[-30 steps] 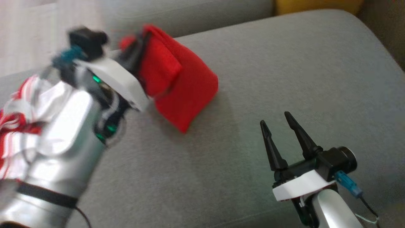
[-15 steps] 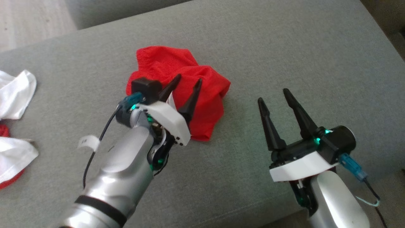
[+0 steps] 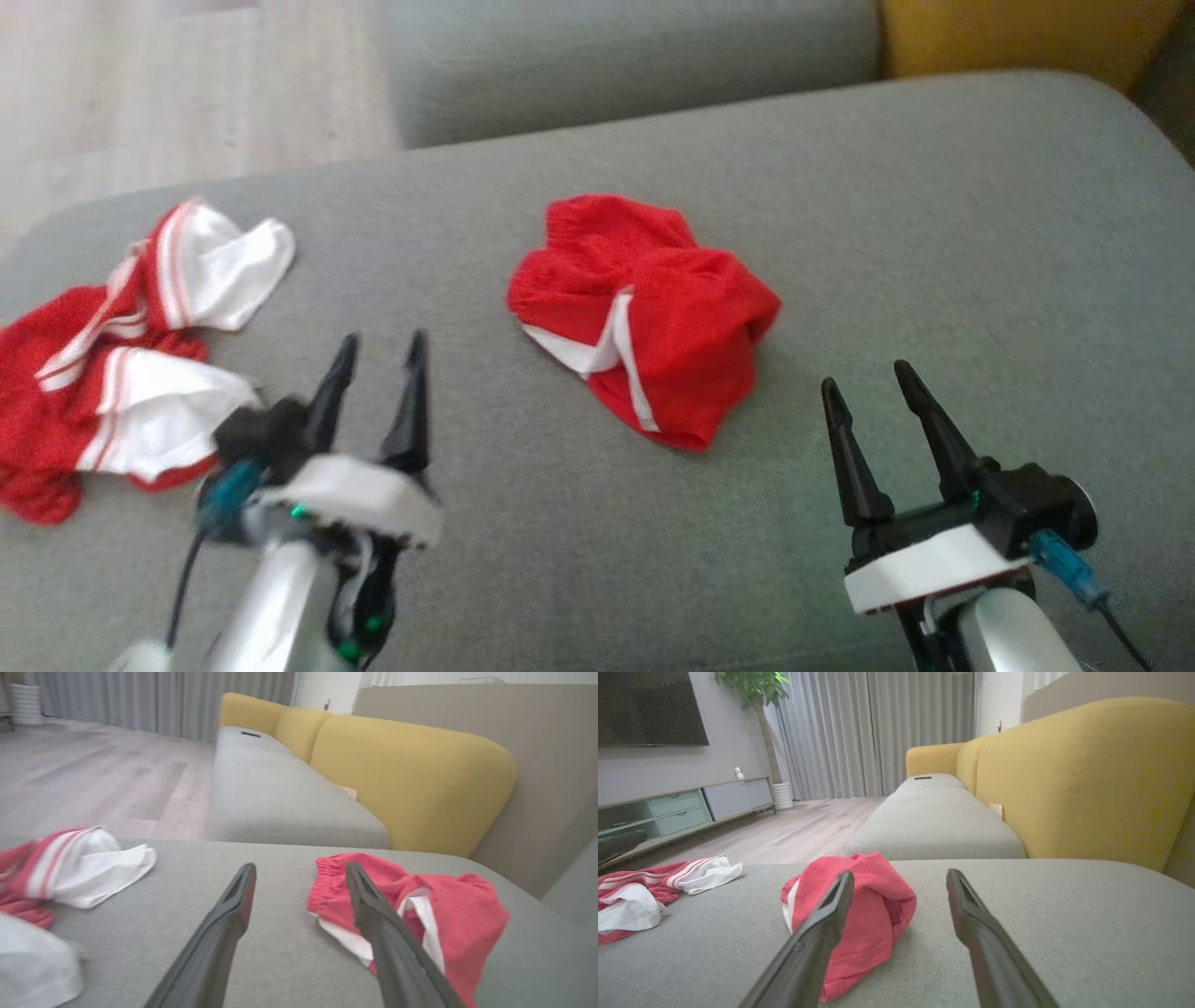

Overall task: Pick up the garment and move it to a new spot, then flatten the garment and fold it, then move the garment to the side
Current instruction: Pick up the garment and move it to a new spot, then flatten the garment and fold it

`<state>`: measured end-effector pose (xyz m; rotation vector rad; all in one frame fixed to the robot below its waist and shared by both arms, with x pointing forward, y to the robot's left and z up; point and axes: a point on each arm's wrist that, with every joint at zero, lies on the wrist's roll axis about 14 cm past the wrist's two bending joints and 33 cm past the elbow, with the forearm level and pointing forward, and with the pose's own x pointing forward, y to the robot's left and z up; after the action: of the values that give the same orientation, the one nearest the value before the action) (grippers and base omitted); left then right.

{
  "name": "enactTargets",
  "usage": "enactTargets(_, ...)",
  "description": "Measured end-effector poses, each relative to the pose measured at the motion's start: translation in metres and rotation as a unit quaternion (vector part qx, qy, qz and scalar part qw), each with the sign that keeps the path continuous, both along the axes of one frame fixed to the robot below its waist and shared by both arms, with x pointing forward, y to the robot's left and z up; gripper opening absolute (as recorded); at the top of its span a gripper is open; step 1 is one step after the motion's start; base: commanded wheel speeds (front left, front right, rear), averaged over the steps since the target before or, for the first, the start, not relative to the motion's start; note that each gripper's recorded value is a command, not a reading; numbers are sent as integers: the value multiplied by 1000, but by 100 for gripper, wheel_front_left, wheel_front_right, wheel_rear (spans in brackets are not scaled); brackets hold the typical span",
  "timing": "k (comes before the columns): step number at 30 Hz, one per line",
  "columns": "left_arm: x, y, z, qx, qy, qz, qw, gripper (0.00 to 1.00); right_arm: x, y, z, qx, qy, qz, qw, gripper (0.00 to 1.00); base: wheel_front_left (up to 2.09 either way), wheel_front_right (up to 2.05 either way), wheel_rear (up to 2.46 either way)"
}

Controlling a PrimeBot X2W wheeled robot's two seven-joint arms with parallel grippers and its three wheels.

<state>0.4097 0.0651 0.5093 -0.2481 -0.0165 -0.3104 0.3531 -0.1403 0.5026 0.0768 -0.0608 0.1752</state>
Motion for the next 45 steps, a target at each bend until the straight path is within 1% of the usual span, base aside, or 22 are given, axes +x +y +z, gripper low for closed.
enactTargets(3,-17,35,5,6,-16,44,999,100,0,8,5,0,-9,11,1000,100,0,0,0)
enactTargets(7,-42,67,10,12,-34,81,996,100,-5,15,4,-1,-8,22,1000,100,0,0,0)
enactTargets(12,-72,89,4,24,-32,110,993,100,-18,22,-6,-1,6,33,999,100,0,0,0)
enactTargets(15,-83,100,4,31,-33,127,991,100,-23,24,-8,-1,9,37,999,100,0,0,0)
enactTargets(22,-94,97,-2,46,-28,122,991,100,-27,21,-9,0,9,31,999,100,0,0,0)
enactTargets(45,-101,88,-7,46,-23,111,993,100,-35,15,-8,1,6,21,1000,100,0,0,0)
